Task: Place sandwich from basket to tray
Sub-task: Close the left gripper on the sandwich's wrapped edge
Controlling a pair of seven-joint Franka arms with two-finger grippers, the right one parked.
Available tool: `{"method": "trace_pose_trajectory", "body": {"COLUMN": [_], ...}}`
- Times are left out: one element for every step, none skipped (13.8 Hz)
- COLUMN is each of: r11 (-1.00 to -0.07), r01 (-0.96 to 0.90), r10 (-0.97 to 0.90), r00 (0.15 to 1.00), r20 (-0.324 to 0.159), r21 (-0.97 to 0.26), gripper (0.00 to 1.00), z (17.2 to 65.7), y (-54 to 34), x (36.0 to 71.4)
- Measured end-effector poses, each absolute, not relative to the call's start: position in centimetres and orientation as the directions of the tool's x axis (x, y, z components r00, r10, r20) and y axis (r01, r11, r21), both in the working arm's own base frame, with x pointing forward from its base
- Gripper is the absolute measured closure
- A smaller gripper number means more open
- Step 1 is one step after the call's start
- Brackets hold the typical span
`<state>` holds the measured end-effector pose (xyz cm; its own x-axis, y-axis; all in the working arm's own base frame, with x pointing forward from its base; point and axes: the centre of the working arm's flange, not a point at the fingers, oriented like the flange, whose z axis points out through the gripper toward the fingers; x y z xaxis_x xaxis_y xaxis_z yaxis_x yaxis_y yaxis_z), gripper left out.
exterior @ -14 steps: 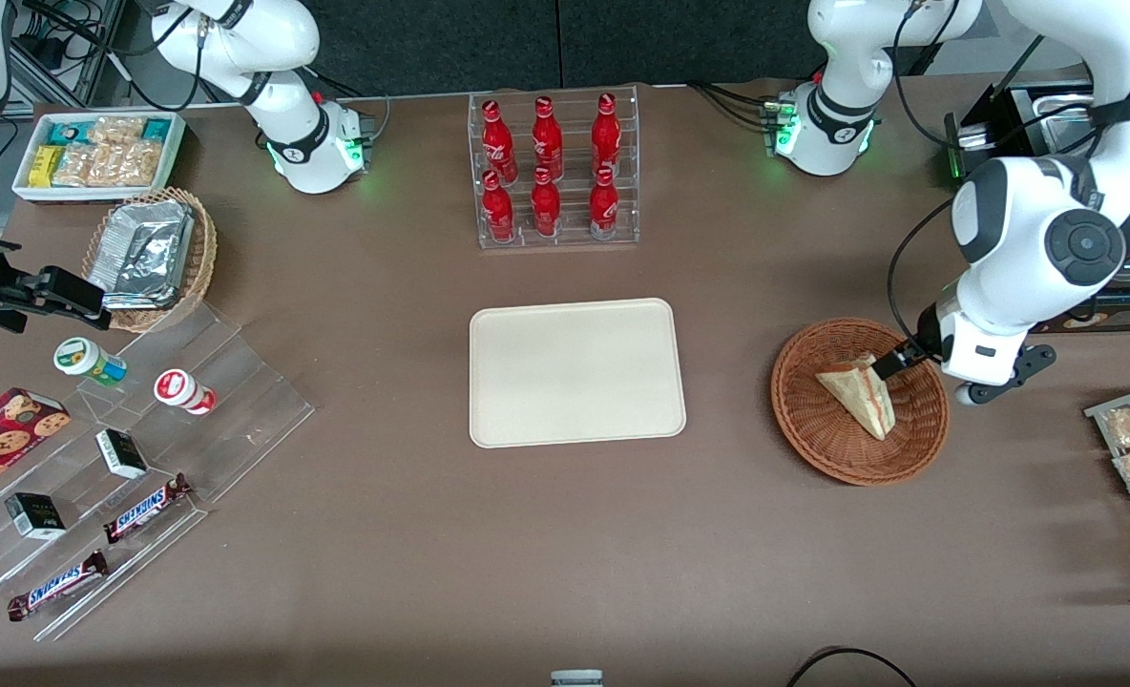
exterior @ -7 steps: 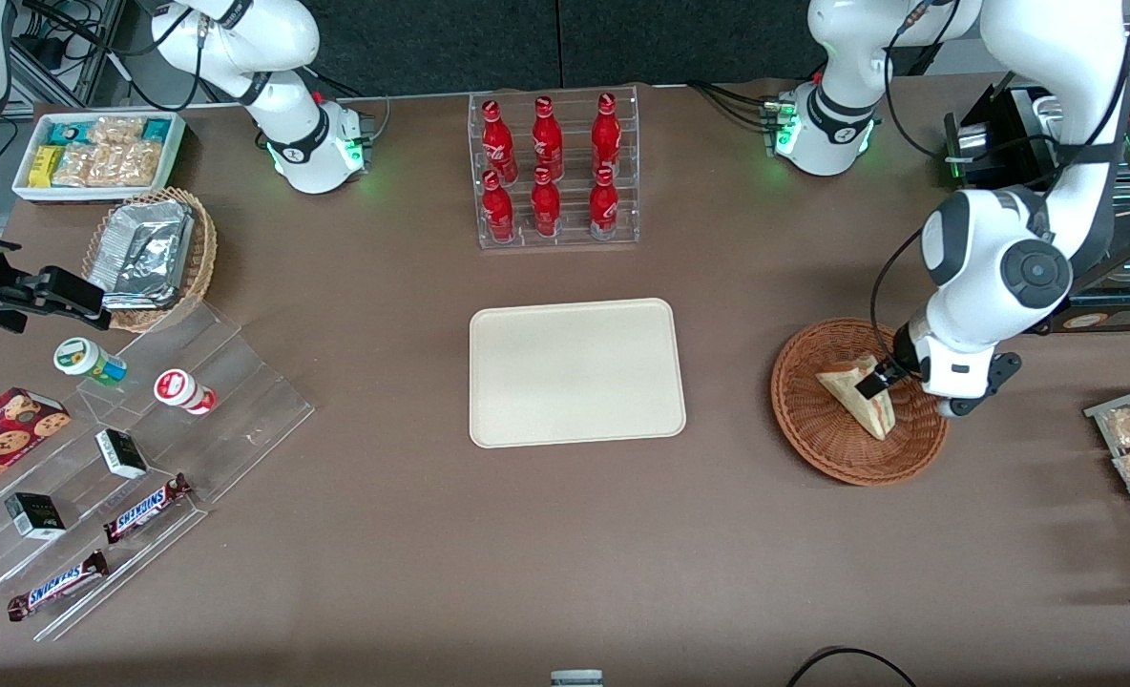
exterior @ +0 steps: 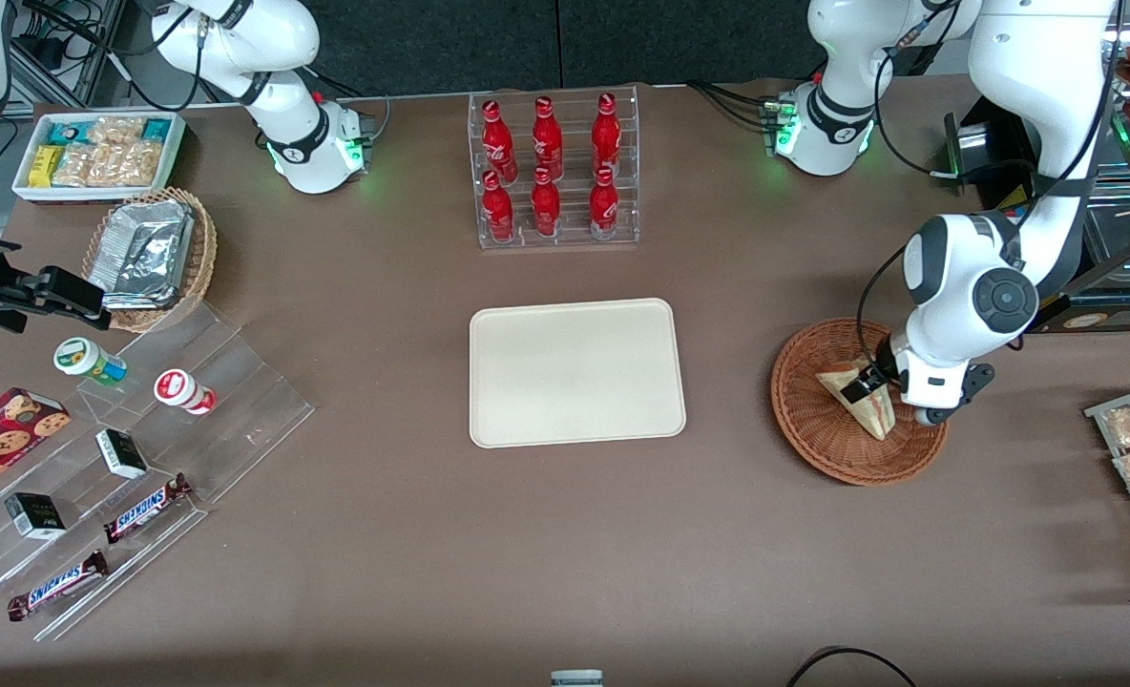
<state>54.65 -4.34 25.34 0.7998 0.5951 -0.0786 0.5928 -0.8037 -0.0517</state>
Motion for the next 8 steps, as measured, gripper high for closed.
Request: {"method": "trace_pose_trajectory", "body": {"r11": [-0.804,-0.803,-0.802,-0.801,-0.801,-0.800,-0.800,-0.800], "r01": [0.592,0.592,0.593,0.594,0.595,0.594,0.593,0.590], "r10": [0.595,0.596,0.597,0.598,0.599,0.600,0.600,0.600], "r00": [0.799,0.797,0.796,0.795,0.794,0.792,0.789,0.786], "r20": [-0.088,-0.096,-0.100,-0.102,-0.106,-0.116,-0.132,-0.148], "r21": [-0.059,-0.065,-0.067,-0.069,-0.073,-0.082,-0.096,-0.110], "gripper": [0.16,0.32,0.44,0.54,0.62,0.66,0.69,0.70], "z": [24.8,24.3,24.1,24.2,24.2,24.3,24.8,25.6], "y": [-4.3,-4.3,-4.3,-4.3,-4.3,-4.3,-4.3,-4.4], "x": [54.5,54.3,54.2,54.2,54.2,54.2,54.4,54.9]}}
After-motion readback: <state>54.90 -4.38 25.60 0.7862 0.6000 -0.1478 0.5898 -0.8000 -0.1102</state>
